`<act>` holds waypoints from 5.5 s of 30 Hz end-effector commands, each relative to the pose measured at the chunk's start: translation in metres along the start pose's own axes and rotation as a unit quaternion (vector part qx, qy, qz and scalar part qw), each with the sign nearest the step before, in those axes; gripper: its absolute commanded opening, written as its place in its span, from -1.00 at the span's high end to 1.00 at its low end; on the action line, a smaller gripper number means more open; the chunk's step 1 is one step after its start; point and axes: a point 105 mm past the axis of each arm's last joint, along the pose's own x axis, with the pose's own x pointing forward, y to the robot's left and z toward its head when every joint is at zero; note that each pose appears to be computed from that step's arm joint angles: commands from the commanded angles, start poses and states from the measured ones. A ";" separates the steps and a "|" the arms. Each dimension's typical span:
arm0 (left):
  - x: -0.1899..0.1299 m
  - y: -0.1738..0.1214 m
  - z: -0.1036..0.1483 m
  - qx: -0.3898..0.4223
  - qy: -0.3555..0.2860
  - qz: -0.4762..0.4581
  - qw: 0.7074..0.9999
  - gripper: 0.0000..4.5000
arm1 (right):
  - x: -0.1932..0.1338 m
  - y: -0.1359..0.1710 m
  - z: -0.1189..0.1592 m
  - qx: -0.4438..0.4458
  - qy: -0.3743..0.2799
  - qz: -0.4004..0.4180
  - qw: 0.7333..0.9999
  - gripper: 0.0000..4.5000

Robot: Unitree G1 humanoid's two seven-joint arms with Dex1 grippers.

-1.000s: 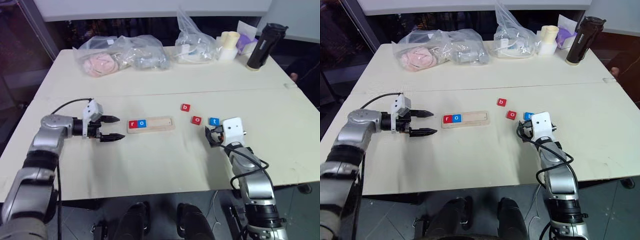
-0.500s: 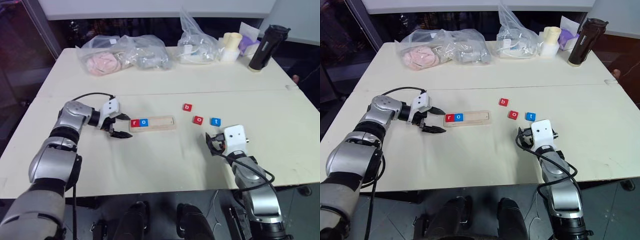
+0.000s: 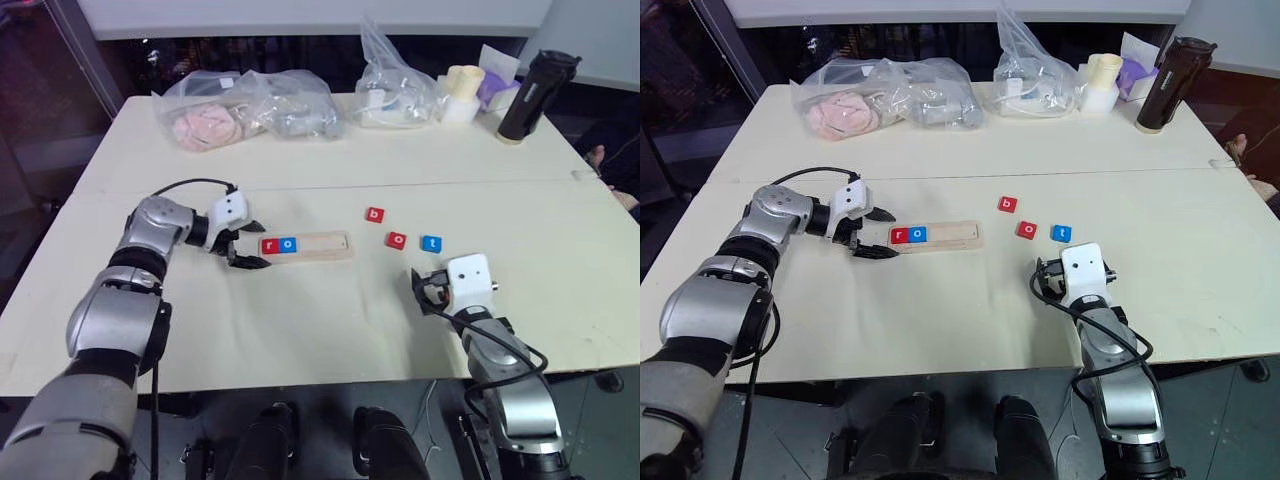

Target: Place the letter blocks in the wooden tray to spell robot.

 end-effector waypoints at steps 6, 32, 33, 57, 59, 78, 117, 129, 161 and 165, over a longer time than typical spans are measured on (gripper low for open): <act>0.004 0.005 0.009 0.018 0.015 0.004 1.000 -1.00 | -0.009 -0.006 0.017 -0.010 -0.031 -0.019 0.999 -0.99; 0.021 -0.013 -0.019 0.000 0.095 -0.042 0.995 -0.42 | -0.018 -0.009 0.013 -0.012 -0.021 -0.037 0.999 -1.00; 0.022 -0.013 -0.018 0.001 0.093 -0.042 0.995 -0.42 | -0.018 -0.009 0.013 -0.011 -0.021 -0.038 0.999 -1.00; 0.050 -0.043 0.014 0.077 0.021 -0.143 0.986 -0.42 | -0.004 0.001 0.016 -0.004 -0.032 -0.023 0.999 -1.00; 0.052 -0.044 0.014 0.092 0.026 -0.140 0.986 -0.42 | -0.004 0.003 0.016 -0.003 -0.033 -0.020 0.999 -1.00; 0.058 -0.095 0.036 0.056 -0.001 -0.118 0.991 -0.42 | 0.004 0.009 0.015 -0.006 -0.033 0.005 0.999 -1.00; 0.055 -0.138 0.046 0.034 -0.008 -0.081 0.996 -0.42 | 0.003 0.005 0.016 -0.012 -0.028 0.006 1.000 -1.00; 0.054 -0.135 0.048 0.014 -0.024 -0.055 0.998 -0.99 | 0.003 0.005 0.016 -0.012 -0.027 0.007 1.000 -1.00; -0.049 -0.123 0.064 -0.132 -0.197 -0.031 0.971 -0.99 | -0.008 -0.020 0.066 -0.031 -0.024 0.053 0.998 -1.00; -0.040 -0.123 0.074 -0.117 -0.216 -0.029 0.969 -0.99 | 0.011 -0.014 0.091 0.018 -0.015 0.063 0.998 -1.00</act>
